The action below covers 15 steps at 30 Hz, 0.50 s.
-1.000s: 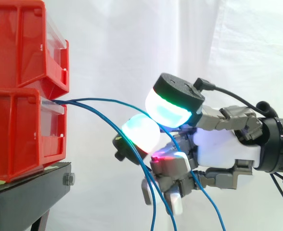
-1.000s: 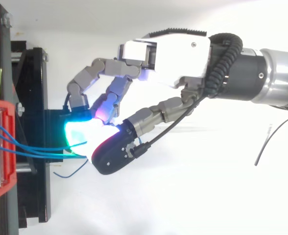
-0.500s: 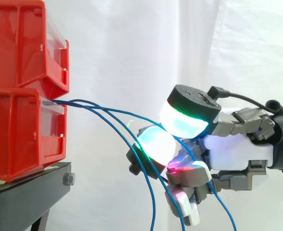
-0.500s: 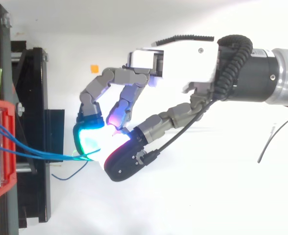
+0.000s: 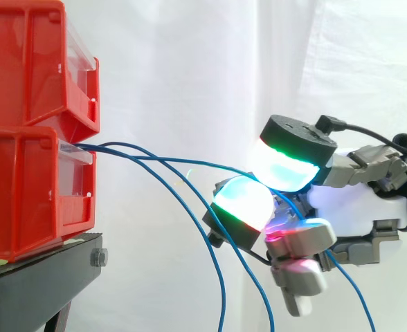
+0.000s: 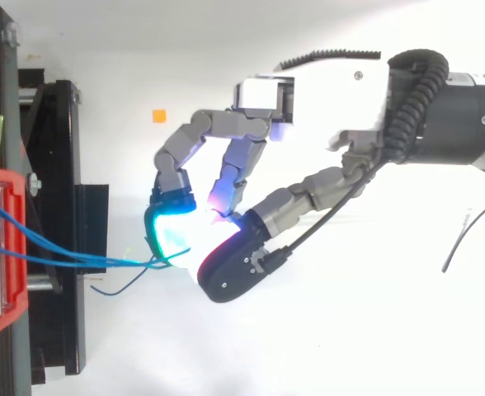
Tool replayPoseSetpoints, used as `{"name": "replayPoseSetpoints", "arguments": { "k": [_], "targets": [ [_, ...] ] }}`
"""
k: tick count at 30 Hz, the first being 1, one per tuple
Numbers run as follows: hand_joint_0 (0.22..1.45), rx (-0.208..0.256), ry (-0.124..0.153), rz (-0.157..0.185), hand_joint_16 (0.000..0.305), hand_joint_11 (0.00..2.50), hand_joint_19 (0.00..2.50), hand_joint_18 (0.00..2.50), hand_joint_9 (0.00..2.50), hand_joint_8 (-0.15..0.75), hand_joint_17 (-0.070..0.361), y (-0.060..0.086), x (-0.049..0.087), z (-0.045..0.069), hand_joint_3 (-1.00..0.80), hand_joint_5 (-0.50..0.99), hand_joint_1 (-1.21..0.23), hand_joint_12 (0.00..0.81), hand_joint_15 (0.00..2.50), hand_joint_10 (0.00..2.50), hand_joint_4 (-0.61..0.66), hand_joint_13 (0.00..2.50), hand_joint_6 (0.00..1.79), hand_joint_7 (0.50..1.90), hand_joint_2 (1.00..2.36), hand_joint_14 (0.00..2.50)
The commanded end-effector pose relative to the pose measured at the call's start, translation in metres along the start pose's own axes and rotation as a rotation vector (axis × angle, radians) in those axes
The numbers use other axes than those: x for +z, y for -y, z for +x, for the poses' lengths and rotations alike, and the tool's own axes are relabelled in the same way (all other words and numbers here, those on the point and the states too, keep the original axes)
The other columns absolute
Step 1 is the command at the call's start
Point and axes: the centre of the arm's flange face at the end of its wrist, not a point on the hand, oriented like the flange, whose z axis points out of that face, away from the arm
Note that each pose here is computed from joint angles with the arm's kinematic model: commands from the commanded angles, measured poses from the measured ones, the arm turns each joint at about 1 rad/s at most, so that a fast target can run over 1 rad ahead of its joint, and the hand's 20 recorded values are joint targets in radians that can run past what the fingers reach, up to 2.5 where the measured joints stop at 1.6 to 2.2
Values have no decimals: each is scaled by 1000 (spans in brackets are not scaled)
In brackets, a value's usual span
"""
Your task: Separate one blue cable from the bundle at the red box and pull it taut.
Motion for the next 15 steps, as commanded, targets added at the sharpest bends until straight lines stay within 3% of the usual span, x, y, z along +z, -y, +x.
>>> {"name": "replayPoseSetpoints", "arguments": {
  "k": [1,6,12,14,15],
  "targets": [
    [721,12,2,19,23,1456,569,906,1217,260,52,2,-11,0,-441,-180,-782,260,1102,166,-114,1256,917,979,1004,24],
    [724,66,35,30,24,1461,582,914,1215,251,54,11,-22,2,-440,-180,-782,245,1386,337,-120,1316,917,978,1004,20],
    [722,142,44,32,26,1432,639,920,1179,250,60,17,-25,2,-431,-177,-790,244,1661,549,-115,1377,917,970,1005,3],
    [722,147,42,34,28,1409,670,936,1156,241,64,17,-25,3,-432,-177,-790,245,1722,718,-115,1367,917,970,1004,79],
    [722,147,42,34,30,1391,697,947,1145,241,67,17,-25,3,-432,-177,-791,252,1684,815,-110,1331,917,967,1005,246]
  ]
}}
